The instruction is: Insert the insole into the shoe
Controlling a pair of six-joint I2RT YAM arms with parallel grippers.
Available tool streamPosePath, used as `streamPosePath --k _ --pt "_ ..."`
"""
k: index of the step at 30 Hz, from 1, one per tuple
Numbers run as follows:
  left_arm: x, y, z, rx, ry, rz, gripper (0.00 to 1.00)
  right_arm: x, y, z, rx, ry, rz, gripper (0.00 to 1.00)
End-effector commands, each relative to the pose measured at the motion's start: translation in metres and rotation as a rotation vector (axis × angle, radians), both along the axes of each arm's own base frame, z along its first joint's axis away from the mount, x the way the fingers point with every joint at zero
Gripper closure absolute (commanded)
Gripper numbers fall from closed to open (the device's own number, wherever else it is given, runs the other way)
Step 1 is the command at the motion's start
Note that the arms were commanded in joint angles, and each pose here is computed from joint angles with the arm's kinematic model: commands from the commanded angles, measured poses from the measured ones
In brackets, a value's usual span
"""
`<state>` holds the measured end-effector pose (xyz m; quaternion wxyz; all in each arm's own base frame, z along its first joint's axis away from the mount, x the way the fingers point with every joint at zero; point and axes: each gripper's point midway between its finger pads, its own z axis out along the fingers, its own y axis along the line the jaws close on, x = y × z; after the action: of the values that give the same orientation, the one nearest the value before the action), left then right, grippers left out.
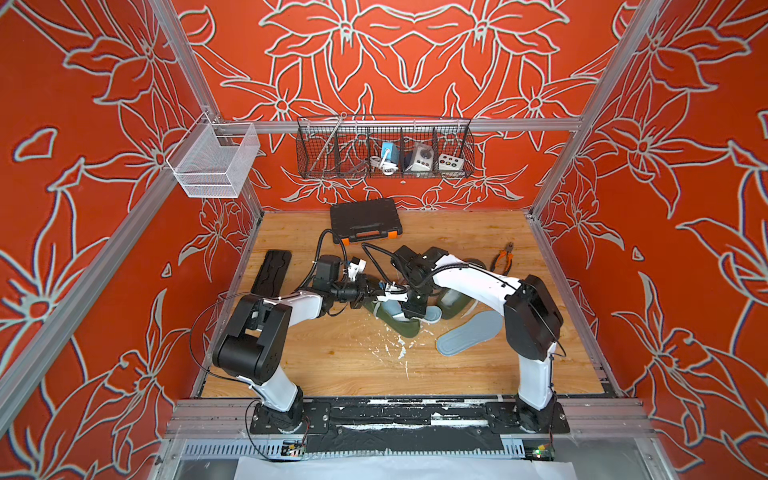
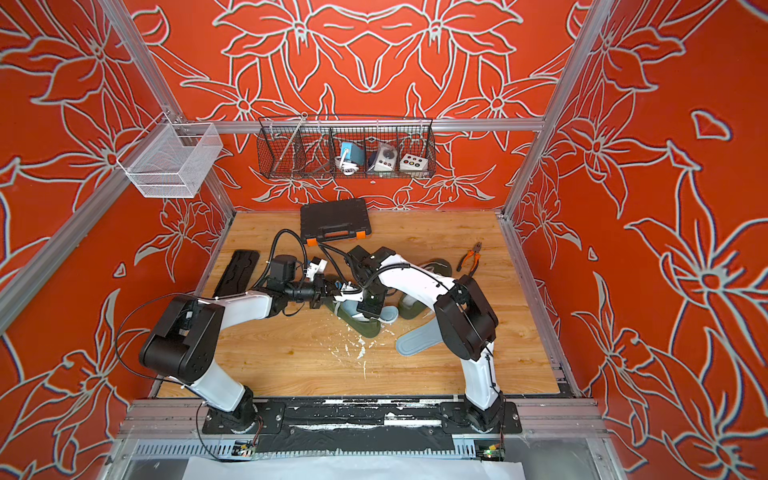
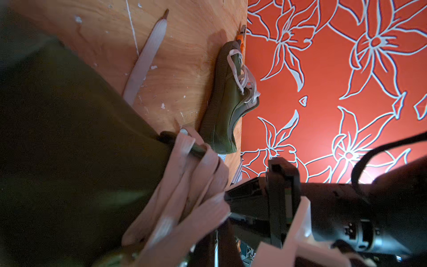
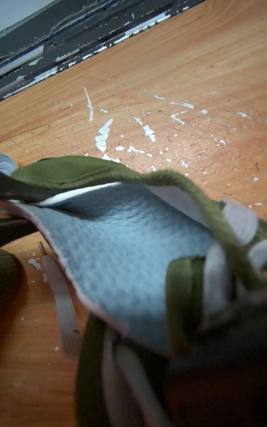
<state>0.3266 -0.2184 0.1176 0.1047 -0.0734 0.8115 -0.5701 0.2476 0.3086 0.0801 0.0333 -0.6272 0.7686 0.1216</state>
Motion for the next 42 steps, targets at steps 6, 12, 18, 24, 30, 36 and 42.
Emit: streamPosePath --k 6,12,18,24,30,36,42 --pt "-0.005 -0.003 0.014 -0.043 -0.051 -0.021 1.0 0.003 0.0 -0.005 -0.042 0.068 -0.208 1.0" --pt "-0.006 -0.002 0.016 -0.049 -0.054 -0.007 1.0 -0.007 -0.003 0.0 -0.066 0.146 -0.404 0.98" --pt "-0.013 0.0 0.013 -0.048 -0.049 0.002 1.0 -0.013 0.002 -0.007 -0.077 0.226 -0.534 0.98" --pt "-0.017 0.002 0.013 -0.044 -0.052 0.014 1.0 -0.021 0.002 -0.002 -0.081 0.282 -0.621 0.99" --pt "-0.019 -0.003 0.014 -0.047 -0.052 0.004 1.0 -0.019 0.01 -0.012 -0.073 0.307 -0.635 0.99" --pt "-0.025 -0.008 0.012 -0.046 -0.048 -0.01 1.0 0.009 0.033 -0.014 -0.022 0.285 -0.645 0.98" --pt "-0.024 -0.009 0.014 -0.044 -0.052 -0.012 1.0 0.018 0.027 -0.011 -0.01 0.201 -0.623 0.86"
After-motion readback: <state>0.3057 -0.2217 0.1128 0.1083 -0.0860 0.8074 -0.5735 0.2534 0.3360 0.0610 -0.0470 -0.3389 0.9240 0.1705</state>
